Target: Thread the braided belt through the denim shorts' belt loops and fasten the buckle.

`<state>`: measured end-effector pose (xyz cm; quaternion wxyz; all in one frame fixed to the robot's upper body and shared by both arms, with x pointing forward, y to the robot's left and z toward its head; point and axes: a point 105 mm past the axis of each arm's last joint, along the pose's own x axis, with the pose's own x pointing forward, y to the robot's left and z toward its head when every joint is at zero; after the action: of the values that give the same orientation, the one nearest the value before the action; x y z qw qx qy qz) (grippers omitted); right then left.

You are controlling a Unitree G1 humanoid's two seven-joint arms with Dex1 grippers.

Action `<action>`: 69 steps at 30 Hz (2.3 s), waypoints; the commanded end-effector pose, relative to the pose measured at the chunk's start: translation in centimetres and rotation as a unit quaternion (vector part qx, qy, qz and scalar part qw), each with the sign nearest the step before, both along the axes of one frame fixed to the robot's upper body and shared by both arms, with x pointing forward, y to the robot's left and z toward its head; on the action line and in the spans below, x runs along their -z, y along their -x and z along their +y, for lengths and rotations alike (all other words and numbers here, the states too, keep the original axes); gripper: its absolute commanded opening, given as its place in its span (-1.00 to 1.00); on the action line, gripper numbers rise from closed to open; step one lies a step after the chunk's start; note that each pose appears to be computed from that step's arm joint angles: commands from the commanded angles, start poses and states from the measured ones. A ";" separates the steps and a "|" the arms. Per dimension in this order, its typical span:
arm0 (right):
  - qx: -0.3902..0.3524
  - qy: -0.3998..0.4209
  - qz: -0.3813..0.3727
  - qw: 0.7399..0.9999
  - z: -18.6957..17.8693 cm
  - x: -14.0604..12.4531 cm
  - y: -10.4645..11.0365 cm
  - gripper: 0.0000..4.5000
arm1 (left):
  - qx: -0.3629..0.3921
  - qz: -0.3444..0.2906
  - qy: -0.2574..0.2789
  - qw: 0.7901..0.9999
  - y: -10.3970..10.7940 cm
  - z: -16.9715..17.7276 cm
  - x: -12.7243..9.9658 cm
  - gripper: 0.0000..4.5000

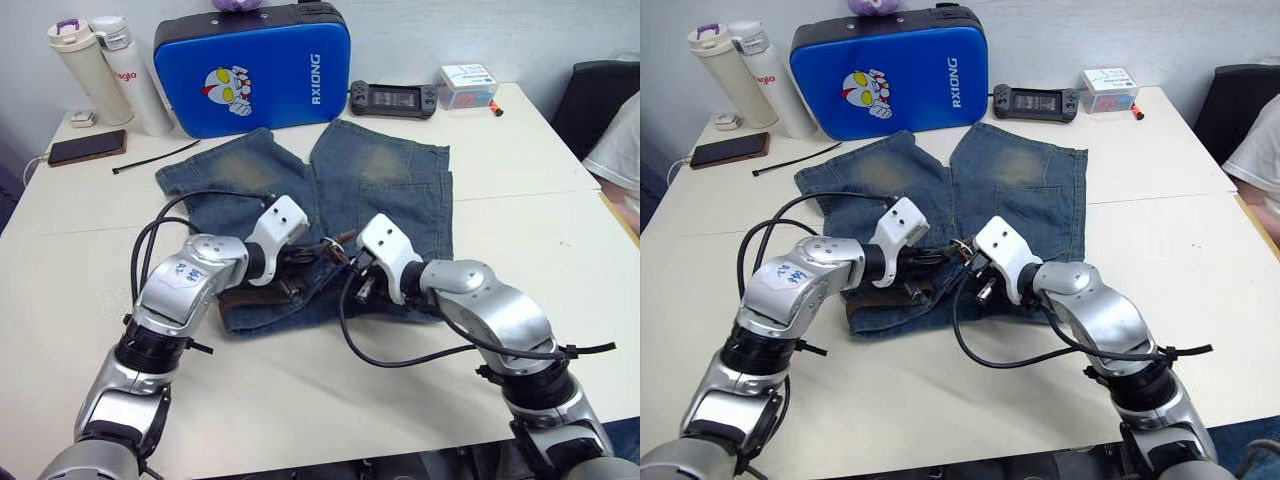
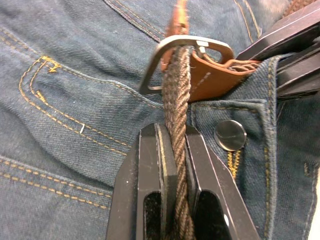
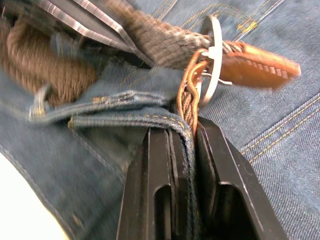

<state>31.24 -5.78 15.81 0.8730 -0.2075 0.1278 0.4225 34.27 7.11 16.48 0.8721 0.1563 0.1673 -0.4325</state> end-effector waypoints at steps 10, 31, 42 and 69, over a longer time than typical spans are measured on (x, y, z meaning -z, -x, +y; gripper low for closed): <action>-0.102 0.017 -0.033 0.994 0.3 -2.1 1.5 -0.54 | 0.030 -0.049 0.000 0.998 -0.7 -2.4 -1.2 -1.00; -0.164 0.197 -0.209 0.943 -4.3 -6.0 -3.5 0.97 | 0.081 -0.084 -0.026 0.993 0.7 -2.3 -1.4 -1.00; -0.199 0.194 -0.219 0.935 -2.9 -5.2 -4.1 -0.53 | 0.080 -0.091 -0.011 0.993 0.8 -2.4 -2.1 -1.00; -0.148 0.319 -0.351 0.868 -10.7 -10.5 -4.8 -1.00 | 0.066 -0.040 0.030 0.997 1.6 2.2 -4.6 0.98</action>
<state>36.14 -15.61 23.55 0.6673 -0.6147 -0.0649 0.4155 32.31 9.41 19.41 0.8441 0.1569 0.1414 -0.4928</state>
